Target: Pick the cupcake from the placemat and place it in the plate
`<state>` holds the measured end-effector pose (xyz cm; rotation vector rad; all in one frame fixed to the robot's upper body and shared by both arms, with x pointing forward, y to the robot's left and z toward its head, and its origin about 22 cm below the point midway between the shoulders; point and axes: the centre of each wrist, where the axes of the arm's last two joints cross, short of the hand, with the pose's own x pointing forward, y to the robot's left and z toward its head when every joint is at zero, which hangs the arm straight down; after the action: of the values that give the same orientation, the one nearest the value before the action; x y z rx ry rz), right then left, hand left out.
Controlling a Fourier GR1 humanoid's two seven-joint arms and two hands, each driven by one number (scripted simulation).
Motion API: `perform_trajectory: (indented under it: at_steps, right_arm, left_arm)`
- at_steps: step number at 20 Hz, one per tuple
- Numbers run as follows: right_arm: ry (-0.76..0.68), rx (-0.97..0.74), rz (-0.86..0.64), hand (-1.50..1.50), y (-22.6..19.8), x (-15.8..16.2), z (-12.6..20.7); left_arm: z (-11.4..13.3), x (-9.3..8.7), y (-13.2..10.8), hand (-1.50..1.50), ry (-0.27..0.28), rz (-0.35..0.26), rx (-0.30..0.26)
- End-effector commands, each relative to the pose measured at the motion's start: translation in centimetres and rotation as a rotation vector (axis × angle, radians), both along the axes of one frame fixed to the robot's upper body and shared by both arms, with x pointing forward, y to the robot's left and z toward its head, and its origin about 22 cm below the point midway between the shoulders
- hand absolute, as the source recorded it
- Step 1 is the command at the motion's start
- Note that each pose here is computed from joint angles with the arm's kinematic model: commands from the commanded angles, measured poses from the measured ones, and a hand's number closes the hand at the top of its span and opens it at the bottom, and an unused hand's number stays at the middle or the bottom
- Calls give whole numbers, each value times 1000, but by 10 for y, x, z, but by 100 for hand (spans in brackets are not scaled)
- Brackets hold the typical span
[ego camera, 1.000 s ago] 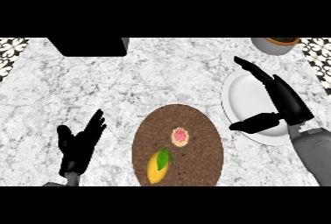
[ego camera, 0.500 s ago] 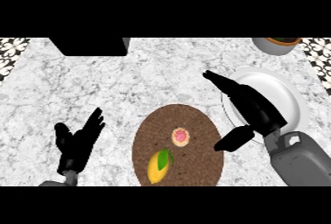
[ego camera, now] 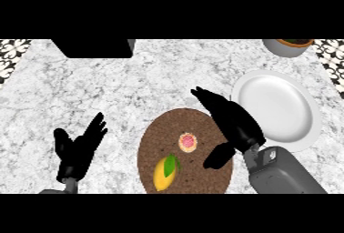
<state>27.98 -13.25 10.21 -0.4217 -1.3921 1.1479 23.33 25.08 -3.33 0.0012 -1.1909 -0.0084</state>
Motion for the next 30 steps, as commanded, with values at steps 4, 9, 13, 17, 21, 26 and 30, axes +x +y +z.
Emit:
perform_trajectory:
  at_steps: [4,9,13,17,21,26,30]
  right_arm:
    - [76,-17,23,-150,26,-13,-27]
    - [71,-16,15,-150,47,-15,-30]
    - [43,-106,-5,-150,33,-19,-28]
    - [30,-147,-45,-150,37,-14,-38]
    - [62,-162,-26,-150,32,3,-54]
    - [70,-171,-8,-150,44,-1,-83]
    - [96,-194,3,-150,51,2,-95]
  left_arm:
    - [3,-12,-10,0,-6,-2,-10]
    - [-1,9,7,0,4,10,3]
    - [-10,11,-3,0,9,5,10]
    - [-10,-19,14,0,-13,-4,1]
    - [3,6,-8,0,16,6,12]
    - [-2,-13,1,0,12,-8,-1]
    - [-18,-9,-12,0,6,6,-12]
